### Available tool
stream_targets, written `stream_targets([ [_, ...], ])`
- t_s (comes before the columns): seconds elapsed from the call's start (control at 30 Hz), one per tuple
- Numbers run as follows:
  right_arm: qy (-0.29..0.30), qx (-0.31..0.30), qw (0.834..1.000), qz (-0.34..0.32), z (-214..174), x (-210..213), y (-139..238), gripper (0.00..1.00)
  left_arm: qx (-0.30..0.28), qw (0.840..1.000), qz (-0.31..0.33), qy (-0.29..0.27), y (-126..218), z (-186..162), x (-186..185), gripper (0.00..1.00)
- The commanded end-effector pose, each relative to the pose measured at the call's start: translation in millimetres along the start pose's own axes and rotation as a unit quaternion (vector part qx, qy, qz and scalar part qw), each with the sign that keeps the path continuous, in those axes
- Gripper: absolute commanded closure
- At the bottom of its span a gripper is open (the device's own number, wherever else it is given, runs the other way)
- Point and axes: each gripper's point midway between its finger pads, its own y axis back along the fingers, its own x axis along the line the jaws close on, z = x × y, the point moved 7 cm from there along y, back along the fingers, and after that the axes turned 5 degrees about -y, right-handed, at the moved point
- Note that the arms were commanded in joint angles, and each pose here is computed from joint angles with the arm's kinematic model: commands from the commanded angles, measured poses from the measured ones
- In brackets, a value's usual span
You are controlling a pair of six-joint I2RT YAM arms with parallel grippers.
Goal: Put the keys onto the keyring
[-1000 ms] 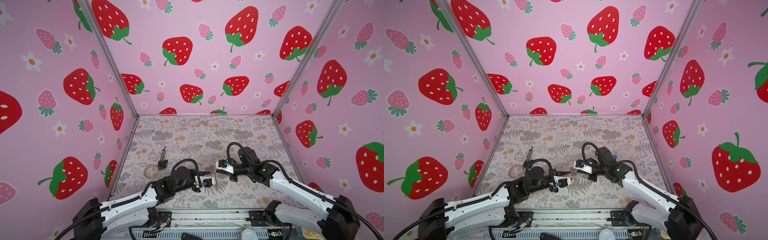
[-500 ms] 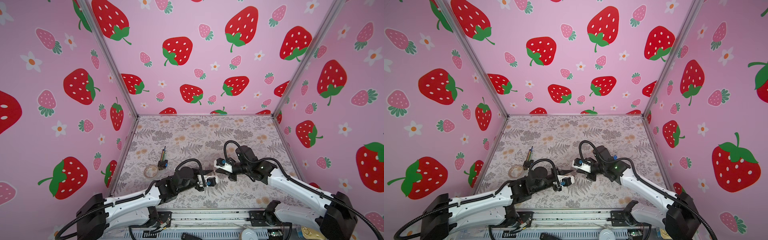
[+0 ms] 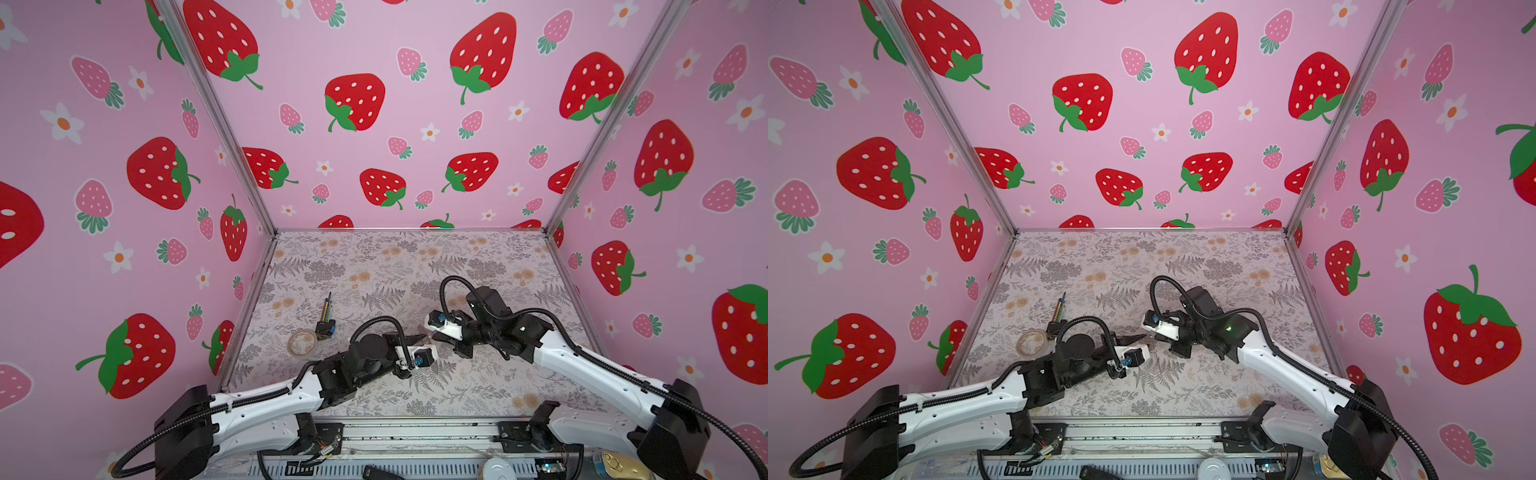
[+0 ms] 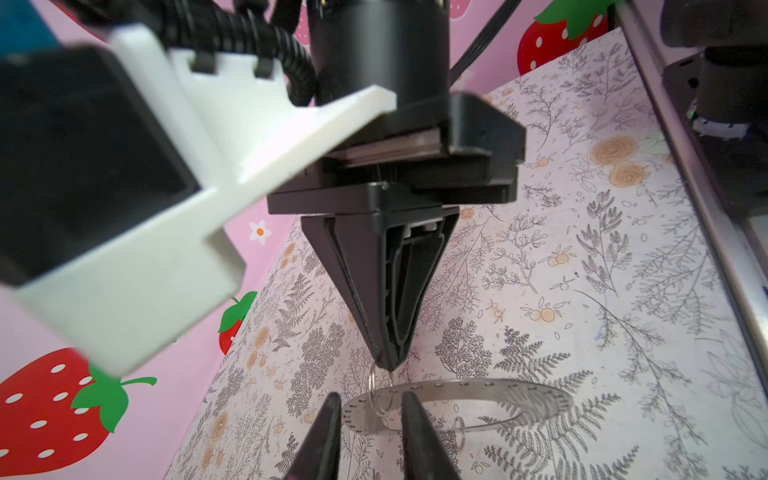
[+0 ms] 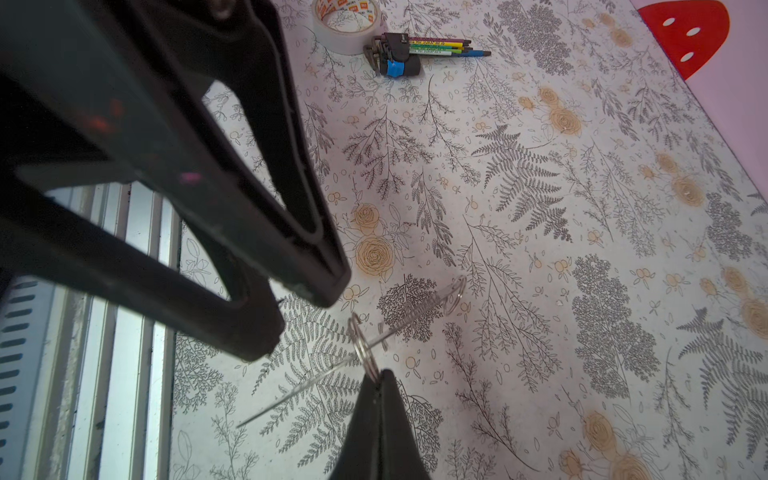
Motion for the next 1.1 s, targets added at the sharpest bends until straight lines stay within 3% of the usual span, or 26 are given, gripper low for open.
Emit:
stream_targets([
  [0.0,0.002,0.023,1.0,-0.012,6,1,4,1.0,-0.014,0.999,0.027,0.013,2,6,7,0.72],
  [0.47,-0.003,0.035,0.999,-0.03,19,1,6,1.0,-0.014,0.999,0.029,0.042,3,1,4,0.72],
  [1.07,-0.003,0.027,0.999,-0.025,23,2,6,1.0,0.03,0.996,0.044,0.075,-9,-13,1,0.73],
])
